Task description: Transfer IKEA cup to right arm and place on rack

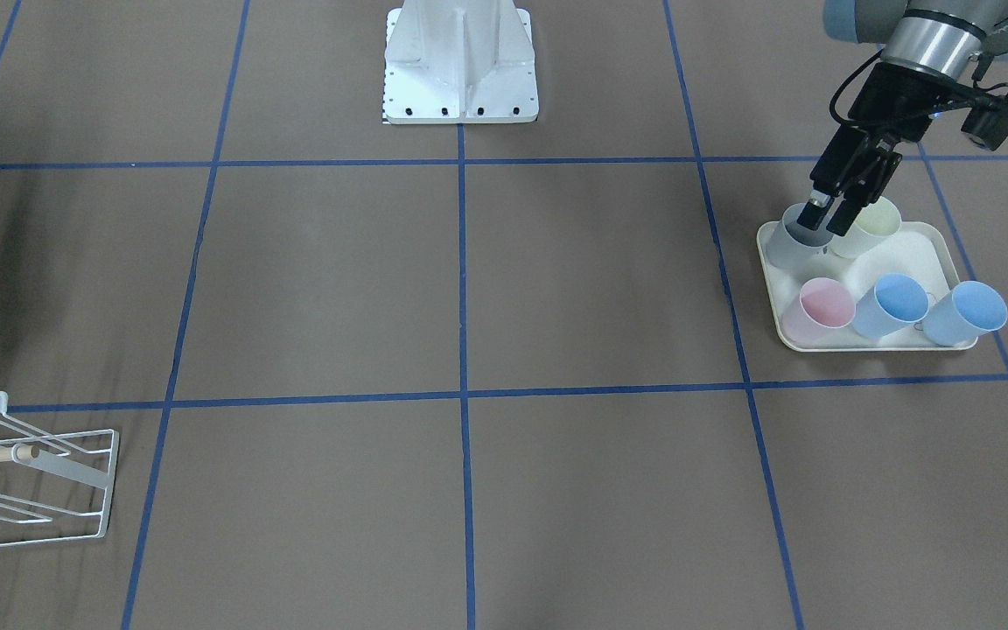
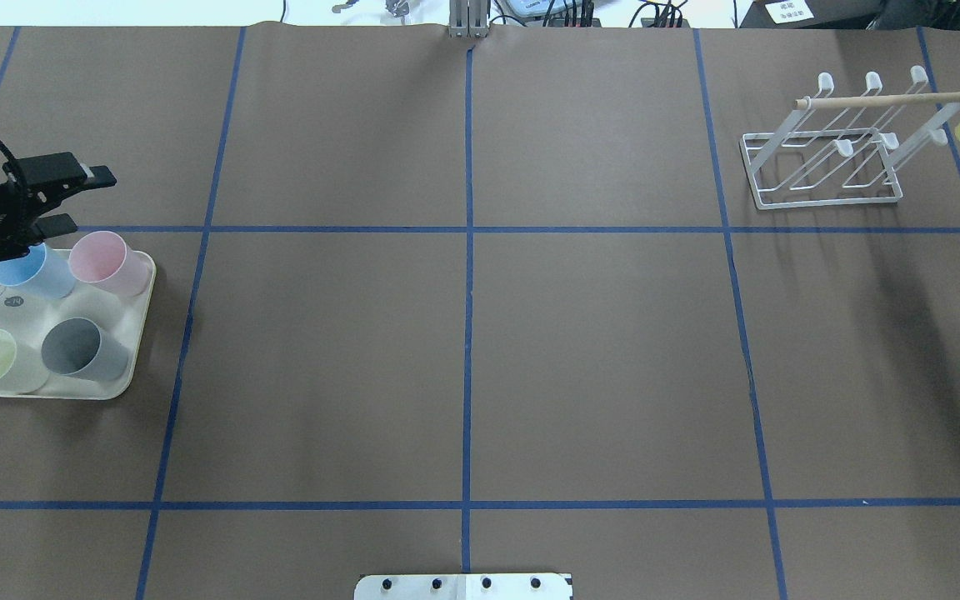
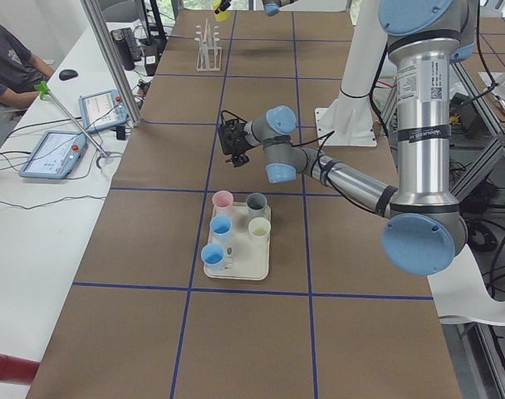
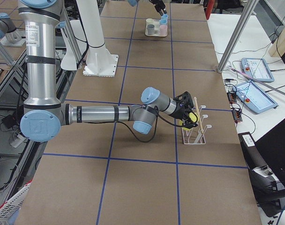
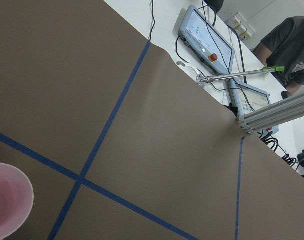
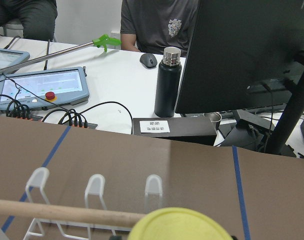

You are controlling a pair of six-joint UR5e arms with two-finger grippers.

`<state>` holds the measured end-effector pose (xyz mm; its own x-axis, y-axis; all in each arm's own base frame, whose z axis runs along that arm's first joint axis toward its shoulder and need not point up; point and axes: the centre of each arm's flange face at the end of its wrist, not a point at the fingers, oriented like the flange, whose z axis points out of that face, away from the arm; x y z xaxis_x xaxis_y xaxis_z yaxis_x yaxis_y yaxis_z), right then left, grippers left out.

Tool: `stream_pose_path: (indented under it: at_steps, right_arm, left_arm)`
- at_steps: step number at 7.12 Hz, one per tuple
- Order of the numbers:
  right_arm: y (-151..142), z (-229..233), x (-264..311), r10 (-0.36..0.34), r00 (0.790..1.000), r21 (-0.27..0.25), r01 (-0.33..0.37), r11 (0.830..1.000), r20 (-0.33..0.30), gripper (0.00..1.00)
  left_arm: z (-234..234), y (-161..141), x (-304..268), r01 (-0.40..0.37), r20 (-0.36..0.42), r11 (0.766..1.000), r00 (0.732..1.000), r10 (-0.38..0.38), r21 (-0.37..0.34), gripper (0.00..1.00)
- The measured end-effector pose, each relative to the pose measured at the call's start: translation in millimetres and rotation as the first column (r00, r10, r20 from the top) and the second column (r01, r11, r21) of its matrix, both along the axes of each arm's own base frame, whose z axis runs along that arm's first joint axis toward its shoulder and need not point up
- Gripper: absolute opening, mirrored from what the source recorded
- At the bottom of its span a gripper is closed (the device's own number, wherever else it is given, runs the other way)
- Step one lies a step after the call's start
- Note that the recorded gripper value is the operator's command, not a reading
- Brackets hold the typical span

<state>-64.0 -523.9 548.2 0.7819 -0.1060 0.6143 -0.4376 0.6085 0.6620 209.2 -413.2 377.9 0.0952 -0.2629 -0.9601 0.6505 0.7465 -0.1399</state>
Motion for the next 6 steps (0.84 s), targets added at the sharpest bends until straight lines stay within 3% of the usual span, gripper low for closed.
stream_pose_path:
  at_steps: [2, 6]
  right_arm:
    - [-8, 1, -9, 0.01, 0.999, 0.015, -0.009, 1.0, -0.038, 0.0]
    - [-13, 2, -22, 0.005, 0.999, 0.02, -0.004, 1.0, -0.048, 0.0]
  left_arm:
    - [0, 0, 0, 0.0, 0.0, 1.0, 1.0, 0.0, 0.0, 1.0]
    - [0, 0, 0, 0.0, 0.001, 1.0, 1.0, 0.0, 0.0, 1.0]
